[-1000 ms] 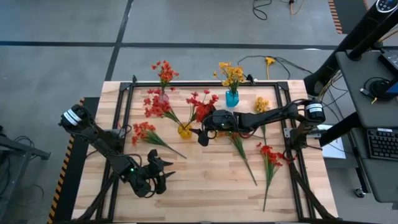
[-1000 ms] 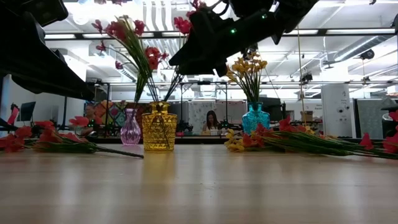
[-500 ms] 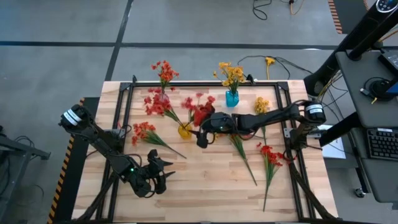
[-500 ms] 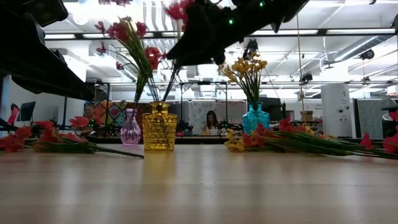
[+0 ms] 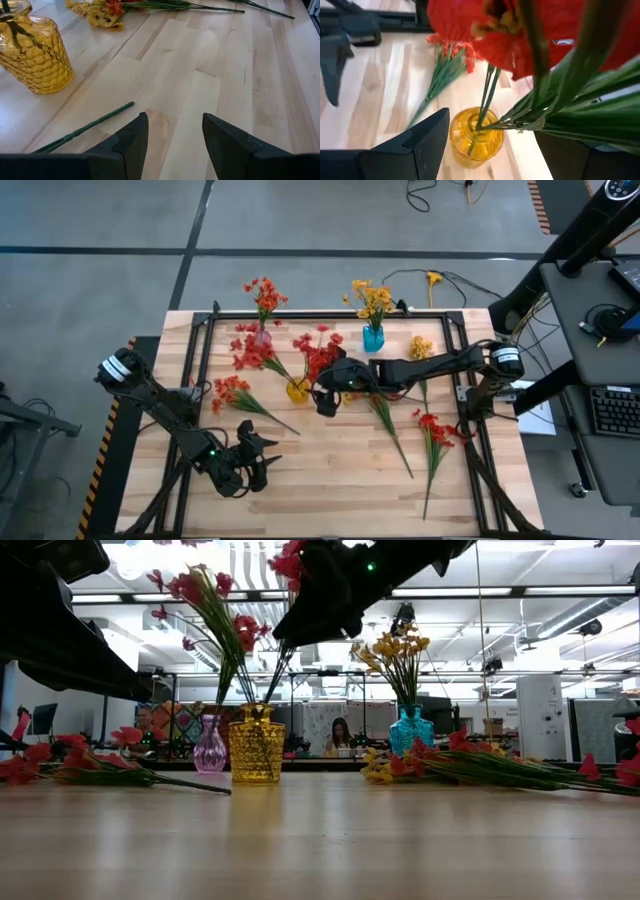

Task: Sort flowers into vase by color
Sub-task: Put left red flower into the yellow vase

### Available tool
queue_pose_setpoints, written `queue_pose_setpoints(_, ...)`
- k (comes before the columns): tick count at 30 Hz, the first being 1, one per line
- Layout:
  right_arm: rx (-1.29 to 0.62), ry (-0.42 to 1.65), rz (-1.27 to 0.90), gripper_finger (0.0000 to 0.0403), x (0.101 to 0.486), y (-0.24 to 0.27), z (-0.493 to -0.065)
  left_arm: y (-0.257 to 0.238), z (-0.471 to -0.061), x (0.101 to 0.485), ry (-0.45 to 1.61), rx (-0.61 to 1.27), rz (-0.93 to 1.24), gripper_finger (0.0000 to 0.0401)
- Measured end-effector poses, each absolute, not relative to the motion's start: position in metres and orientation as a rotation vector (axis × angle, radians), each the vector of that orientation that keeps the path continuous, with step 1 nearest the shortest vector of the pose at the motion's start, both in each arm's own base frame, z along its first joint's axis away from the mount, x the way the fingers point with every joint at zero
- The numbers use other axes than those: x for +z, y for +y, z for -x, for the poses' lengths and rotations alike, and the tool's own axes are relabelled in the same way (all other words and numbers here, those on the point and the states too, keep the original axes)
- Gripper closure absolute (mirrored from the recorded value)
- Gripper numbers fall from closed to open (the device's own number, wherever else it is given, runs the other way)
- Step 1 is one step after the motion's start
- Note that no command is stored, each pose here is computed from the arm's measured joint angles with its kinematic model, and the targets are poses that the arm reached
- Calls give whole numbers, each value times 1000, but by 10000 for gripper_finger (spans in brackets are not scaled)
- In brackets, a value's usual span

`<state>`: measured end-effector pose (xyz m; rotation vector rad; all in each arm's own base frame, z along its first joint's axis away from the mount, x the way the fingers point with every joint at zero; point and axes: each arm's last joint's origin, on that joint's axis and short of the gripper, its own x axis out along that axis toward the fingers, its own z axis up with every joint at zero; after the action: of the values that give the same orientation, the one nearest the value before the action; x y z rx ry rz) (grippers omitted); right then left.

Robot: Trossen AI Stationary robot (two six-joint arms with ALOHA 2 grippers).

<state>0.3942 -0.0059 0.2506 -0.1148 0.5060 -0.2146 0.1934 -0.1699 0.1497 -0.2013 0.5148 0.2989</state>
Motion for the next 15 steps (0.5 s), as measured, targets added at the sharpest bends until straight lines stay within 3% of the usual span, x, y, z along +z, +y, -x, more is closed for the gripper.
queue_pose_setpoints(15,-41,500,358,129,264,-3,-399,-170,-194,150,509,306,200,231)
